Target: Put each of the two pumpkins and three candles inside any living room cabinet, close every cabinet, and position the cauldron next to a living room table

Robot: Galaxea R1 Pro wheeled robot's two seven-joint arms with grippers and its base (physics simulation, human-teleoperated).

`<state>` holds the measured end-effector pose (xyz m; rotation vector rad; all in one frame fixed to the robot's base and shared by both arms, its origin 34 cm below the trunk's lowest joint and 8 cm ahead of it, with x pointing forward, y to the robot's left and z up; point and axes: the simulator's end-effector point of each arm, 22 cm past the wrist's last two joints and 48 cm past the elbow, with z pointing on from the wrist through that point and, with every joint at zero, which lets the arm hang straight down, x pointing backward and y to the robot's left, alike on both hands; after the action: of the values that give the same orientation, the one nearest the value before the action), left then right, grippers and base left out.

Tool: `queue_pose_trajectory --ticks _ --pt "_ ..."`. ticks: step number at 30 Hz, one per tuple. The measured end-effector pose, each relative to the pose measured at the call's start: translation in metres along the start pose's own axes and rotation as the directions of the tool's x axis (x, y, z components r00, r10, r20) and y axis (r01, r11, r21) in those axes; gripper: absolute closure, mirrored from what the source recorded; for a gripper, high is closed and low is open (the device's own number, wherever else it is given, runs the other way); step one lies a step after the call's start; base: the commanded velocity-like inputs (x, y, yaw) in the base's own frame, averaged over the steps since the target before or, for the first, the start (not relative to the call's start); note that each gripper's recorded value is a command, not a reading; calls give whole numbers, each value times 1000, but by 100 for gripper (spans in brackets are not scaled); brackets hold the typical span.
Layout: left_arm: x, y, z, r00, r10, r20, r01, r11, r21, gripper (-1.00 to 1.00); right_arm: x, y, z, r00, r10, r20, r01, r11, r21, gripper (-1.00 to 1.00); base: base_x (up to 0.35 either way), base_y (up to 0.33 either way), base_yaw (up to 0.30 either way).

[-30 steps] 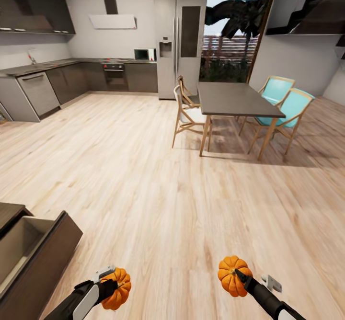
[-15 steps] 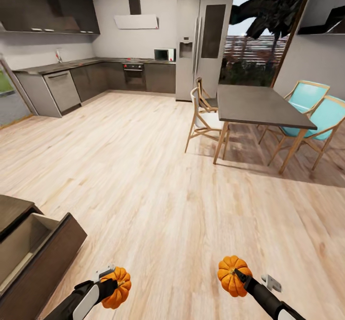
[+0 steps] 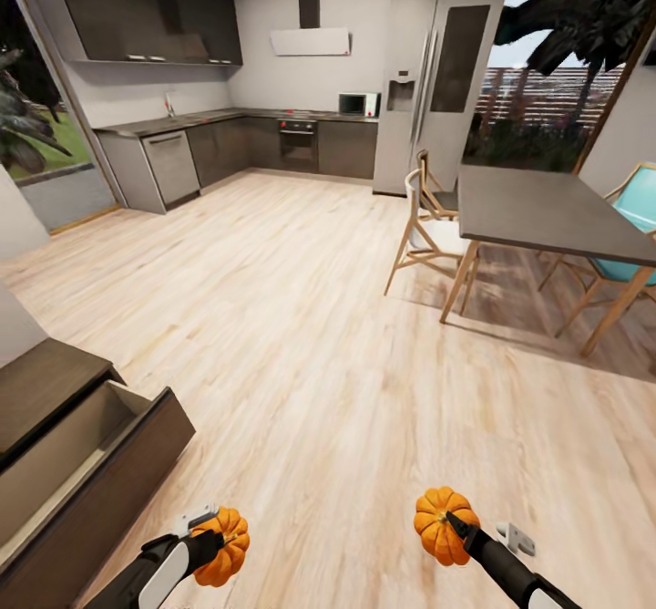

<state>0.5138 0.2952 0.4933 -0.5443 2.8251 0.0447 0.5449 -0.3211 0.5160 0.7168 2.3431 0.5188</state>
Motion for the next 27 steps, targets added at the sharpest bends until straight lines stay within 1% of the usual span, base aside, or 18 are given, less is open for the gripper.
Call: queue_pose_trajectory --ticks 5,13,17,27 --pt "0 0 0 1000 -1 2 1 1000 0 100 -1 -1 0 1000 0 2 0 1000 3 100 206 -153 282" --pt "0 0 0 1000 -2 3 2 1000 1 100 -1 -2 0 1000 0 3 0 1000 10 100 204 -226 282" --pt "0 0 0 1000 -2 3 2 1000 1 100 -1 -2 0 1000 4 4 -4 1000 11 100 45 -85 282" --pt "-1 0 0 1000 -1 7 1 1000 1 100 0 -8 0 1000 -6 -1 6 999 39 100 2 -5 282"
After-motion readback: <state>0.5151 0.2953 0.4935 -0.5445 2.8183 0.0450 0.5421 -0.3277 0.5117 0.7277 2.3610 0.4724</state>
